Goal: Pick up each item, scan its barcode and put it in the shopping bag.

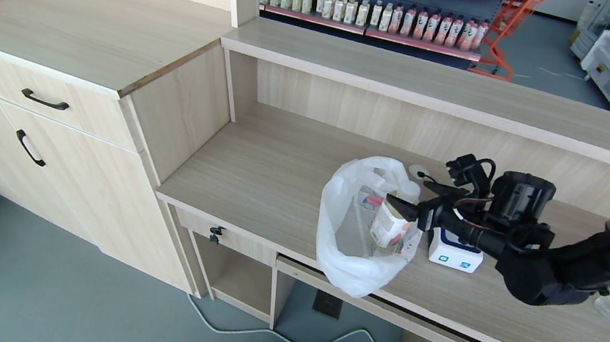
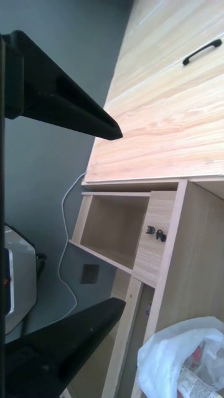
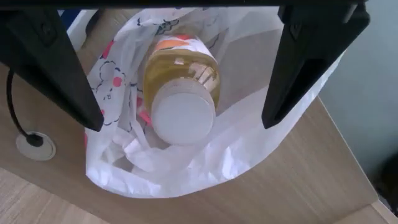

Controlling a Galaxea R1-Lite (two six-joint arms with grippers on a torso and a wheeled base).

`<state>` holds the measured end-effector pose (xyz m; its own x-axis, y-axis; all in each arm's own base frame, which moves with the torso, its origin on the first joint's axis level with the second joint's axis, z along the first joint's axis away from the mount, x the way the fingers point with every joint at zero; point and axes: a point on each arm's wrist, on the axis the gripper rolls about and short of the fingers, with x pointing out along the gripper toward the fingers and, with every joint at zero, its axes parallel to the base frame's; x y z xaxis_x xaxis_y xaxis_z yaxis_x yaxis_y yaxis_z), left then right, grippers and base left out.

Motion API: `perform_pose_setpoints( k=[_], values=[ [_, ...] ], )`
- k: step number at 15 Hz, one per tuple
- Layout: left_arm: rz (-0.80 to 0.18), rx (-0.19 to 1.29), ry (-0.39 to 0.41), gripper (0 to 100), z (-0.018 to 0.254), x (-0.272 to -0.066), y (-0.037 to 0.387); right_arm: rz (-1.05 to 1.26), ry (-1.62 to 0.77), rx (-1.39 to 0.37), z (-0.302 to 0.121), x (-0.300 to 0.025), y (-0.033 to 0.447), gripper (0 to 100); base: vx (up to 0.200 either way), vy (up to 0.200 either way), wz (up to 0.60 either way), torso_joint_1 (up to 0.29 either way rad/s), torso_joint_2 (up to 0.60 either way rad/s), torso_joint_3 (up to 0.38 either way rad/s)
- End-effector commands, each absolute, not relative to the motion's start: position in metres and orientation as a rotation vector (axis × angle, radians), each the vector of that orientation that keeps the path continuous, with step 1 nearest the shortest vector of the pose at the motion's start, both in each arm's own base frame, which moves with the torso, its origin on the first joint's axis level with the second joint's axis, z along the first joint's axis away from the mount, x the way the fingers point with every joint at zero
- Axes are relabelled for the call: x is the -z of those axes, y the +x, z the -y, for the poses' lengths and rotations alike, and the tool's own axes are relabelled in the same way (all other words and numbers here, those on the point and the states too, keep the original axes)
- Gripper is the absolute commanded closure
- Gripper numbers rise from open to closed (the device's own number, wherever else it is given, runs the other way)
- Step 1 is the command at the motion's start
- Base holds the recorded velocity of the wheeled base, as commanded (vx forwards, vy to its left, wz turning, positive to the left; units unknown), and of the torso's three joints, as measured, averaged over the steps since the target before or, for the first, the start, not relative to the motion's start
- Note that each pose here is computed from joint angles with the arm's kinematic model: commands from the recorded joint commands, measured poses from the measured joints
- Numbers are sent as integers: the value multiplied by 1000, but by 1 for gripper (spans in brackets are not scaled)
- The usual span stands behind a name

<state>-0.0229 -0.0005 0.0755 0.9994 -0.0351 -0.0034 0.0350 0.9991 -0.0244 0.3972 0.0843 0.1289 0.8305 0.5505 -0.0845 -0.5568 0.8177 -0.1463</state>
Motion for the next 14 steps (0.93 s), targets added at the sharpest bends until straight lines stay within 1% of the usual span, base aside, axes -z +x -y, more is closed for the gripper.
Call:
perform_pose_setpoints(
  k=[1,2,3,4,5,6,8,9,10,11,12,13,14],
  values=[
    [-4,35,-25,0,1,-75,-23,-17,-173,-500,-41,-219,306,0,0,0,0,0,0,0],
    [-2,35,-25,0,1,-76,-23,-26,-172,-430,-24,-232,289,0,0,0,0,0,0,0],
    [-4,35,-25,0,1,-75,-23,-44,-173,-351,-12,-237,277,0,0,0,0,0,0,0],
    [-4,35,-25,0,1,-75,-23,-66,-176,-285,-3,-236,273,0,0,0,-600,7,2,7],
    [-2,35,-25,0,1,-76,-23,-154,-224,-61,24,-232,269,0,0,0,-600,-7,7,2],
    [-4,35,-25,0,1,-75,-23,-263,-250,109,45,-224,265,0,0,0,-600,2,-2,2],
    [-2,35,-25,0,1,-76,-23,-356,-250,269,73,-210,264,0,0,0,-600,0,-2,7],
    [-4,35,-25,0,1,-75,-23,-415,-241,393,97,-197,267,0,0,0,-600,2,-2,-7],
    [-2,35,-25,0,1,-76,-23,-432,-237,448,109,-188,273,0,0,0,-600,-2,2,7],
    [-4,35,-25,0,1,-75,-23,-388,-225,495,128,-177,286,0,0,0,-600,2,-2,7],
    [-4,35,-25,0,1,-75,-23,-365,-204,514,140,-164,298,0,0,0,0,0,0,0],
    [-4,35,-25,0,1,-75,-23,-332,-166,485,147,-150,311,0,0,0,0,0,0,0],
    [-4,35,-25,0,1,-75,-23,-298,-108,419,151,-132,324,0,0,0,0,0,0,0]
  ],
)
